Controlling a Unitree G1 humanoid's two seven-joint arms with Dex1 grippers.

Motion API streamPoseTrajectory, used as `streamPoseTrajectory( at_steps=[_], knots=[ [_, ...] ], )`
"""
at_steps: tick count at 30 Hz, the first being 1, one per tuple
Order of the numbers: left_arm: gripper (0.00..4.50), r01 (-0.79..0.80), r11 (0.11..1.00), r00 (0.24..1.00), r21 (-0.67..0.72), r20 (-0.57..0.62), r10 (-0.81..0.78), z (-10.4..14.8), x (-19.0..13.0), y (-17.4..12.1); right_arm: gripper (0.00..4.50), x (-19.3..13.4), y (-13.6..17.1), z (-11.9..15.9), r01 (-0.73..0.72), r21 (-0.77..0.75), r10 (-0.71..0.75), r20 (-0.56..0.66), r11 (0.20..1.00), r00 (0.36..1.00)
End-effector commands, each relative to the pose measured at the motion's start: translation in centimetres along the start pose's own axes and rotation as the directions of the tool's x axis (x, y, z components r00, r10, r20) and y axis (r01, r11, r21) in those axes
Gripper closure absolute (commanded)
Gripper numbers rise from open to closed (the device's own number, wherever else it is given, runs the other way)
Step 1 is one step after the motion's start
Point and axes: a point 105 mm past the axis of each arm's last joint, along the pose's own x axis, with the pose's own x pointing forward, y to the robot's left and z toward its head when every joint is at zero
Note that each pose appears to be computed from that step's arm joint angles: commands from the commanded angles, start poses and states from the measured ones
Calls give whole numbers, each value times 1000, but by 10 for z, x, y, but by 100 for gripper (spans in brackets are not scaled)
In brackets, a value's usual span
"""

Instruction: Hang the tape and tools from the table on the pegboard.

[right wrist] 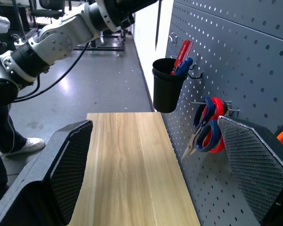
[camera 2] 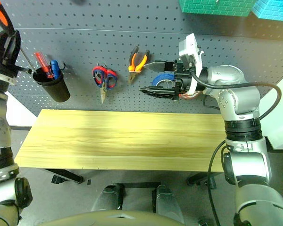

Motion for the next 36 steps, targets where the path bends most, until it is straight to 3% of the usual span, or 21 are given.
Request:
streamPoseTrajectory(
  at_steps=[1,8,17,22,23,27,33,36],
  knots=[
    [393,-26,998,998,53,63,23,15,4,11,0,-2,-1,19,7,-60,-5,41,998,999],
    [393,-73,997,997,13,8,73,-13,10,21,0,0,-2,15,13,-68,-11,21,998,1000],
    [393,-78,997,981,-17,-182,74,-71,8,21,0,0,-4,8,44,-84,-45,-13,995,999],
    [393,-77,997,979,2,-187,76,-81,8,19,0,-2,-3,5,63,-89,-65,-21,994,998],
    [322,-75,997,979,13,-190,77,-82,8,18,0,-2,-3,5,65,-89,-67,-23,994,997],
    [212,-71,997,980,-6,-188,69,-85,4,15,0,-3,-1,5,72,-86,-74,-20,994,997],
    [2,-53,998,988,18,-144,55,-72,4,13,0,-4,-1,4,85,-85,-87,-23,993,996],
    [2,11,999,994,-41,-107,-15,-58,1,1,0,-7,-2,1,93,-66,-95,-27,993,995]
  ],
)
